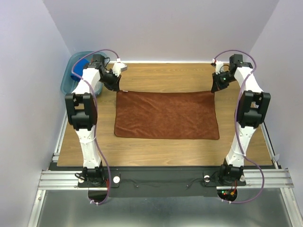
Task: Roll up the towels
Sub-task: Fold the towel
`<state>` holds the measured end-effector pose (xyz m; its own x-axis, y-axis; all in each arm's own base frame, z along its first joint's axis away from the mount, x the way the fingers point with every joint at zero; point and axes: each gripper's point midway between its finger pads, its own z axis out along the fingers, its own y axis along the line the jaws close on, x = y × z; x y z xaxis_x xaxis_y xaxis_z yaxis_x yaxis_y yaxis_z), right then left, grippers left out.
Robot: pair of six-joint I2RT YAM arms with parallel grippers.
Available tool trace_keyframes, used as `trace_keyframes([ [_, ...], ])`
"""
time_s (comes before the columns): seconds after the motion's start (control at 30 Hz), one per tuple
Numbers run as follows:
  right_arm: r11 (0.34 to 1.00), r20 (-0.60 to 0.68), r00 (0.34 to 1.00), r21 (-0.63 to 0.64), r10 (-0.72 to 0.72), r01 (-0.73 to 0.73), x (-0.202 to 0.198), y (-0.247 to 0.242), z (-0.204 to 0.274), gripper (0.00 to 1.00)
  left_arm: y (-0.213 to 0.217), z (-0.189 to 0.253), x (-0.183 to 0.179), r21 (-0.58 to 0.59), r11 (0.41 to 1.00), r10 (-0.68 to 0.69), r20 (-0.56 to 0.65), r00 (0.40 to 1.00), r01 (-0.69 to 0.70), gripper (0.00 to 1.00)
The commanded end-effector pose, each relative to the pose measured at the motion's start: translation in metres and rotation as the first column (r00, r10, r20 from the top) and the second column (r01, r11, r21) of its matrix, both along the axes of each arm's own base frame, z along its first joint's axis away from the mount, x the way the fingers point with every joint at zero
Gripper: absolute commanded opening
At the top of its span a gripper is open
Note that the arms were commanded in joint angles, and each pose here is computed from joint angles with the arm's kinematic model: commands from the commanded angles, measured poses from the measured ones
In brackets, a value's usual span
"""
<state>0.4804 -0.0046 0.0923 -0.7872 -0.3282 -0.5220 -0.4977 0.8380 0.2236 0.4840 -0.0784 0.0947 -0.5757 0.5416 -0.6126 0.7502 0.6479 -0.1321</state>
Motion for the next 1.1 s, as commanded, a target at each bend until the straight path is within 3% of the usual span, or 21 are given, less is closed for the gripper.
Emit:
trace_keyframes([
  [0.0,0.996,0.079,0.993,0.013,0.086,-0.087,-0.02,0.011,0.041,0.01,-0.001,0.044,-0.023,-0.006,0.997,-0.081,0.092,0.992,0.082,0.0],
  [0.4,0.975,-0.005,0.975,-0.038,0.221,-0.221,-0.112,0.014,0.028,0.01,0.011,0.024,-0.113,0.1,0.963,-0.258,0.075,0.963,0.25,0.0],
  [0.53,0.965,-0.018,0.967,-0.066,0.254,-0.255,-0.131,0.008,0.02,0.0,0.027,0.006,-0.138,0.113,0.961,-0.26,0.046,0.965,0.253,0.0],
  [0.7,0.95,-0.027,0.953,-0.07,0.302,-0.303,-0.147,0.009,0.01,0.0,0.03,-0.005,-0.154,0.13,0.956,-0.271,0.05,0.961,0.262,0.0],
  [1.07,0.912,0.015,0.915,-0.094,0.403,-0.4,-0.172,0.013,0.025,0.01,0.023,0.016,-0.186,0.113,0.929,-0.36,0.06,0.931,0.352,0.0],
])
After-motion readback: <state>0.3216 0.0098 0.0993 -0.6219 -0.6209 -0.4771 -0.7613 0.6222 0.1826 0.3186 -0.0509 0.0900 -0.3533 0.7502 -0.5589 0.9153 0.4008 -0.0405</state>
